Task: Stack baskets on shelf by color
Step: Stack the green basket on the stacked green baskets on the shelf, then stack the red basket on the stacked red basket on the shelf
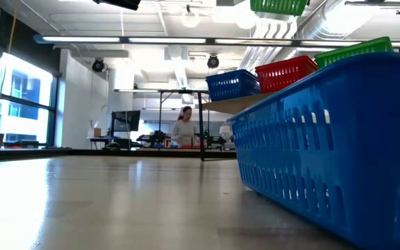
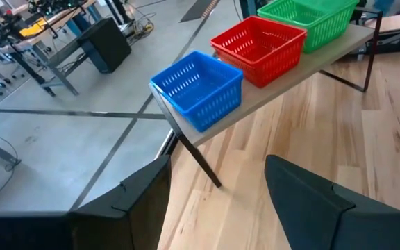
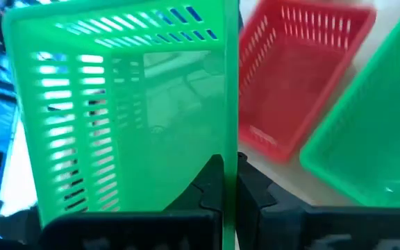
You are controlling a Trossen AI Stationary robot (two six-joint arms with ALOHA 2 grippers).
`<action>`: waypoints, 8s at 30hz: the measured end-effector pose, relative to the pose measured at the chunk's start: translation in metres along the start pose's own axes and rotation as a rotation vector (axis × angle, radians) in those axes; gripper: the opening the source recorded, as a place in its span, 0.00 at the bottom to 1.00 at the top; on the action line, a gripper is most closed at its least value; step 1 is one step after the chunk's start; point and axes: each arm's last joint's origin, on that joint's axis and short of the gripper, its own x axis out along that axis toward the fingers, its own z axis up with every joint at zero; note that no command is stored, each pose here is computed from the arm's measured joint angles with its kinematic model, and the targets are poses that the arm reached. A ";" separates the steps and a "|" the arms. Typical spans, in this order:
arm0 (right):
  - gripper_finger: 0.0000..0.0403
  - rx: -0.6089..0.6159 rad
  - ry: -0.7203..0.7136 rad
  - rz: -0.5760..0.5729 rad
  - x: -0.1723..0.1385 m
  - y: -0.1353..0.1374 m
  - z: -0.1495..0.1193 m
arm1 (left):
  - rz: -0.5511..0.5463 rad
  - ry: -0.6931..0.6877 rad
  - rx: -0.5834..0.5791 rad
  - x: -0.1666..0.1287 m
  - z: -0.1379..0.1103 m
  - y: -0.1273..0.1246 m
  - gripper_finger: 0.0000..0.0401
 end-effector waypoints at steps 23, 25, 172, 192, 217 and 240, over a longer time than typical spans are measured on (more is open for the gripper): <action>0.00 0.185 0.164 -0.012 -0.010 -0.086 0.049 | 0.000 0.000 -0.001 0.000 0.000 0.000 0.56; 0.00 0.194 0.167 0.004 -0.013 -0.089 0.054 | 0.000 0.000 -0.001 0.000 0.000 0.000 0.56; 0.26 -0.740 0.741 0.255 0.015 -0.059 0.008 | 0.010 -0.052 -0.307 0.001 0.006 0.000 0.56; 0.26 -0.816 0.928 0.094 -0.018 -0.078 -0.072 | 0.000 -0.012 -0.281 0.001 0.001 0.000 0.56; 0.40 -1.218 0.993 -0.207 -0.005 -0.110 -0.169 | -0.112 -0.008 -0.277 0.001 0.002 -0.004 0.56; 0.42 -1.248 0.751 -0.299 -0.010 -0.133 -0.181 | -0.352 0.144 -0.297 0.029 -0.003 -0.057 0.56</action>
